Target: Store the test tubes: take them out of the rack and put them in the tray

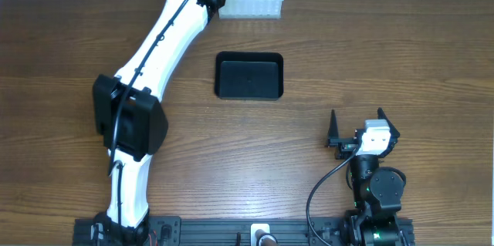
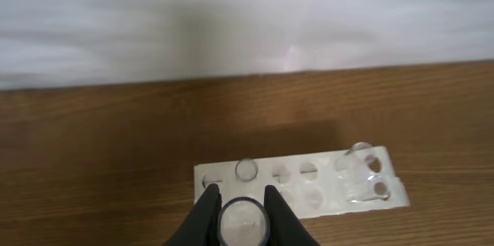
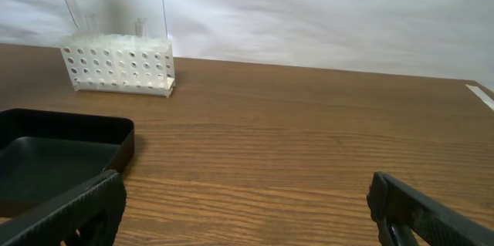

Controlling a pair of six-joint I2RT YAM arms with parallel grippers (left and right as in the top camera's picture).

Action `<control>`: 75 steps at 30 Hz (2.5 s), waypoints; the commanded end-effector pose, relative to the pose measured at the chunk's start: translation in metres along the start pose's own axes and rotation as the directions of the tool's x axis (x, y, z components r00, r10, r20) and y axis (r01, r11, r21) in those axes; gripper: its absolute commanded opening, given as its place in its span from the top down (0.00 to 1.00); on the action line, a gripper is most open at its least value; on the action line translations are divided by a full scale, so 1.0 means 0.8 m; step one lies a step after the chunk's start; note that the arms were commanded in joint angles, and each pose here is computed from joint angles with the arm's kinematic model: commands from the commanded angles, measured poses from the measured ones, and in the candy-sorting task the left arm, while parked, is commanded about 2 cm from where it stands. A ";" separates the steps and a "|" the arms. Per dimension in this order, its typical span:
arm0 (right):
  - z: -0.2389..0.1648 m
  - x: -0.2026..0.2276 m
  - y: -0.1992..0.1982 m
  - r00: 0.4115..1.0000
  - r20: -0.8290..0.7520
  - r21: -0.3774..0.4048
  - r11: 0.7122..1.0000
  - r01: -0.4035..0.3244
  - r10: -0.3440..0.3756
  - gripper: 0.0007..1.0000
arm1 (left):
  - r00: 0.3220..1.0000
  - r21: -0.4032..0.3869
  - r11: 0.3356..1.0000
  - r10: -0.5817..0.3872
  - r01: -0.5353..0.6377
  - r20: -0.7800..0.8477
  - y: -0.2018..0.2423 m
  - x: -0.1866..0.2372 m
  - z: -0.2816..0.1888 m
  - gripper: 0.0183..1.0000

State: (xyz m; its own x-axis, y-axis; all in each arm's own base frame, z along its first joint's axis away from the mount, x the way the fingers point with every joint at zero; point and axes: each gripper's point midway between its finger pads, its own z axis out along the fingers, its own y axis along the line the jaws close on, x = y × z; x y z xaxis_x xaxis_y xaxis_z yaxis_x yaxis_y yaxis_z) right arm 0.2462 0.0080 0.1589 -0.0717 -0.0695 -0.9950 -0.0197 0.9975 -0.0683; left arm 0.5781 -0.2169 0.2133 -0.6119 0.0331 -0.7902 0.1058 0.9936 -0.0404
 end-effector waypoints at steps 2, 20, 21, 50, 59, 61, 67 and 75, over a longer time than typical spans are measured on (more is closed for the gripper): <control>0.000 0.002 0.002 1.000 0.002 -0.008 1.000 0.004 -0.004 0.01 | 0.993 0.004 1.000 -0.009 0.008 0.116 0.006 -0.061 -0.066 0.98; 0.000 0.002 0.002 1.000 0.002 -0.008 1.000 0.004 -0.004 0.01 | 0.960 0.062 0.990 -0.109 0.129 -0.259 0.005 0.034 -0.137 0.98; 0.000 0.002 0.002 1.000 0.002 -0.008 1.000 0.004 -0.004 0.01 | 0.948 0.064 0.988 -0.113 0.138 -0.298 0.004 0.045 -0.141 0.98; 0.000 0.002 0.002 1.000 0.002 -0.008 1.000 0.004 -0.004 0.01 | 0.586 -0.027 0.988 -0.114 0.154 -0.802 -0.012 0.241 -0.070 0.98; 0.000 0.002 0.002 1.000 0.002 -0.008 1.000 0.004 -0.004 0.01 | 0.555 -0.039 0.990 -0.108 0.134 -0.825 -0.011 0.266 -0.048 0.98; 0.000 0.002 0.002 1.000 0.002 -0.008 1.000 0.004 -0.004 0.01 | 0.555 -0.040 0.990 -0.108 0.132 -0.825 -0.011 0.268 -0.045 0.98; 0.000 0.002 0.002 1.000 0.002 -0.008 1.000 0.004 -0.004 0.01 | 0.554 -0.040 0.991 -0.105 0.128 -0.826 -0.011 0.277 -0.031 0.98; 0.000 0.002 0.002 1.000 0.002 -0.008 1.000 0.004 -0.004 0.01 | 0.539 -0.053 0.994 -0.098 0.097 -0.837 -0.006 0.295 -0.016 0.98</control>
State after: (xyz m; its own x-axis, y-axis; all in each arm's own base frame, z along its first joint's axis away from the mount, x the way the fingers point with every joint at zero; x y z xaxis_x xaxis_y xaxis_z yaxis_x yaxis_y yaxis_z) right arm 0.2462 0.0080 0.1589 -0.0717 -0.0691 -0.9950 -0.0196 0.9975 -0.0679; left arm 0.4199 -0.2116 0.0431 -0.9958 0.0025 0.0911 -0.0065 0.9952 -0.0977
